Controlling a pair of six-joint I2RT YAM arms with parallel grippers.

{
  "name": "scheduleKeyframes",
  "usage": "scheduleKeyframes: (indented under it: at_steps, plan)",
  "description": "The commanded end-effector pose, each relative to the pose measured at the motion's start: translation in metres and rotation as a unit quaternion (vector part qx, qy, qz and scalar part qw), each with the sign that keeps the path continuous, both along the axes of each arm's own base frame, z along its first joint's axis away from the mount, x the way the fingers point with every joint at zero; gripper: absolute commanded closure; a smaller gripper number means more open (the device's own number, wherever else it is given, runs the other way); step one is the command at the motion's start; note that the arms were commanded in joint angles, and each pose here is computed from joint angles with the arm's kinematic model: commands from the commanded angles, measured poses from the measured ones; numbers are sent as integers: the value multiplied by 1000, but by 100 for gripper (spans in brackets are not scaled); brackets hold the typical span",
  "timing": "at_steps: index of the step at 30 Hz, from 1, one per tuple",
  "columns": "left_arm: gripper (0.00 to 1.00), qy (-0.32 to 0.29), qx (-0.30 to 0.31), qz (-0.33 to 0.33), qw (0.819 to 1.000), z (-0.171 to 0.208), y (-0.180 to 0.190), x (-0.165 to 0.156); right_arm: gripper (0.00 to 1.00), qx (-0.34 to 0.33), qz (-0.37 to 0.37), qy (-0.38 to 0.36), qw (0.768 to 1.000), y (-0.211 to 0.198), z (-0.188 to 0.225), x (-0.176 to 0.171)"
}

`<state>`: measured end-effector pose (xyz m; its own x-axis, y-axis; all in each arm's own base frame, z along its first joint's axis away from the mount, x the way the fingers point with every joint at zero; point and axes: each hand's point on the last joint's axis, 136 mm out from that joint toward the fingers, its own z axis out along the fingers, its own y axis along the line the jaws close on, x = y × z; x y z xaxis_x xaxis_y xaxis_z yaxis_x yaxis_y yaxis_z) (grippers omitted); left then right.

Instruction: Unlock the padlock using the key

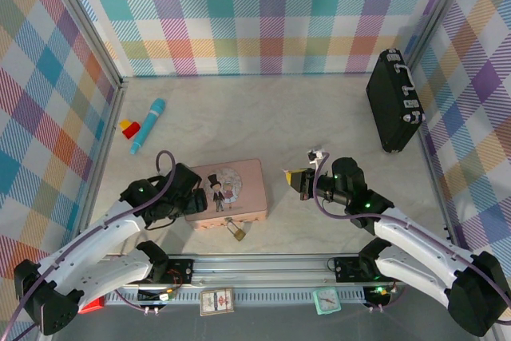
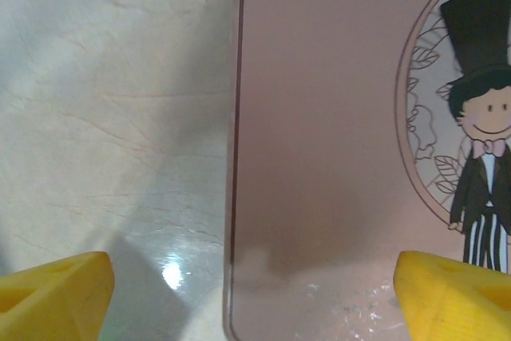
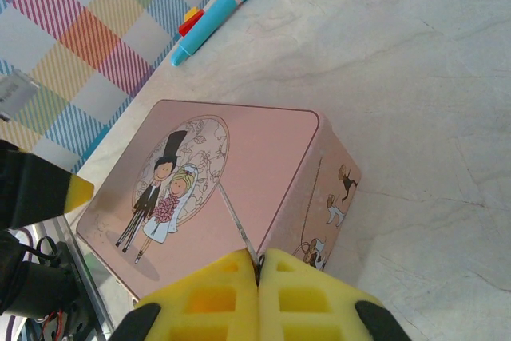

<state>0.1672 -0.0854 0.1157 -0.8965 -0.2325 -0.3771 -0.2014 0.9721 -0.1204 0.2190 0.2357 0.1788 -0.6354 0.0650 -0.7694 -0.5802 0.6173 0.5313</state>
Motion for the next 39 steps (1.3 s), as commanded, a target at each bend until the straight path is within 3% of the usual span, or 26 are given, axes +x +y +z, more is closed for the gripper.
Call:
scheduleKeyframes:
  at_steps: [1, 9, 15, 25, 32, 39]
  plan:
    - [9, 0, -68, 24, 997, -16, -20, 5, 100, 7, 4, -10, 1000, 4, 8, 1]
    - [9, 13, -126, 20, 992, -47, -44, 12, 100, 12, 4, -10, 1000, 4, 12, 2]
    - [14, -2, -169, 26, 985, -56, -69, 35, 100, 13, 3, -3, 1000, 7, 12, 4]
    - [30, -21, -167, 54, 984, -78, -85, 96, 100, -5, -37, 15, 999, -5, 3, 10]
    - [34, -30, -174, 109, 978, -100, -72, 140, 100, -11, -54, 21, 998, -12, 2, 9]
    - [34, -53, -175, 110, 977, -96, -86, 190, 100, -12, -84, 28, 996, -22, 1, 11]
